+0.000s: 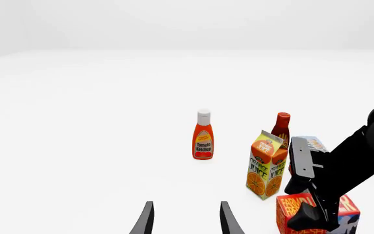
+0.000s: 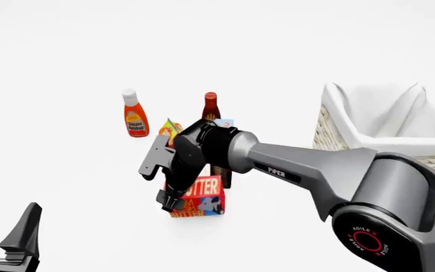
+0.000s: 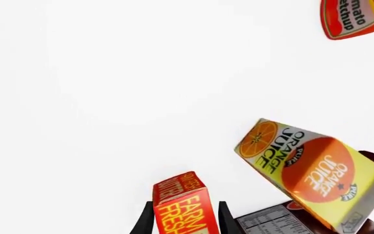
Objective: Pick the butter and place it in the basket.
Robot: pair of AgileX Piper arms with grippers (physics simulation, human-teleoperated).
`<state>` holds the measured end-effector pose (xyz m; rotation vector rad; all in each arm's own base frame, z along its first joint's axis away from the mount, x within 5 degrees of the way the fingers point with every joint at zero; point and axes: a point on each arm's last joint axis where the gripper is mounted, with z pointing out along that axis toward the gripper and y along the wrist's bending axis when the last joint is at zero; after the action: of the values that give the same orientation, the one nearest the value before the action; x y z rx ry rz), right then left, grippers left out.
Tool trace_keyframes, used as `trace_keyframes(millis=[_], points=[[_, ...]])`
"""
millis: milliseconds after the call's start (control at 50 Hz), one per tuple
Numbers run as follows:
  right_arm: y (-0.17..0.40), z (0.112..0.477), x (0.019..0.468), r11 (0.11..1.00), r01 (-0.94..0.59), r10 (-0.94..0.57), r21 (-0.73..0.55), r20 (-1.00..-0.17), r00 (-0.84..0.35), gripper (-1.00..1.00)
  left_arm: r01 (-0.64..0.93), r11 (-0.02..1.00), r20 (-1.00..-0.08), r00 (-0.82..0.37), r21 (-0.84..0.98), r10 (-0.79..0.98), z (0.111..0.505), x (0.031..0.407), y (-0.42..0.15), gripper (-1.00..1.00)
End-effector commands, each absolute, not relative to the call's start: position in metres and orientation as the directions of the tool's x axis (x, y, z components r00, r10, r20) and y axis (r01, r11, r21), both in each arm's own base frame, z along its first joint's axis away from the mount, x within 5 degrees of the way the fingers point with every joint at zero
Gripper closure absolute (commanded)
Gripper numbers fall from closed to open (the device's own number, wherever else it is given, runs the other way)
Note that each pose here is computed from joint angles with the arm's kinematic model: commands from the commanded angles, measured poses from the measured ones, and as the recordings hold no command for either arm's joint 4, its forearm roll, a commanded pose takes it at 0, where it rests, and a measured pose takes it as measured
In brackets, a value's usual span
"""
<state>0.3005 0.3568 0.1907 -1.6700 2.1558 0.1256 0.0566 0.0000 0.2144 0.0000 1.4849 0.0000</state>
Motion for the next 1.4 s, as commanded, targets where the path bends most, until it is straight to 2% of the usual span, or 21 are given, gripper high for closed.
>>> trace_keyframes(millis=[20, 260, 340, 600, 1400], points=[[0.343, 0.111, 0.312, 0.337, -0.937, -0.925, -0.093, -0.218, -0.311, 1.0, 0.0, 1.0, -0.996, 0.086, 0.0, 0.0, 0.214, 0.057, 0.0, -1.0], [0.347, 0.119, 0.306, 0.328, -0.939, -0.924, -0.101, -0.241, -0.297, 1.0, 0.0, 1.0, -0.996, 0.086, 0.0, 0.0, 0.214, 0.057, 0.0, -1.0], [0.353, 0.141, 0.29, 0.31, -0.943, -0.918, -0.121, -0.296, -0.264, 1.0, 0.0, 1.0, -0.996, 0.086, 0.0, 0.0, 0.214, 0.057, 0.0, -1.0], [0.358, 0.184, 0.268, 0.3, -0.942, -0.892, -0.152, -0.395, -0.22, 1.0, 0.0, 1.0, -0.996, 0.086, 0.0, 0.0, 0.214, 0.057, 0.0, -1.0], [0.346, 0.251, 0.247, 0.283, -0.939, -0.858, -0.195, -0.488, -0.157, 1.0, 0.0, 1.0, -0.996, 0.086, 0.0, 0.0, 0.214, 0.057, 0.0, -1.0]])
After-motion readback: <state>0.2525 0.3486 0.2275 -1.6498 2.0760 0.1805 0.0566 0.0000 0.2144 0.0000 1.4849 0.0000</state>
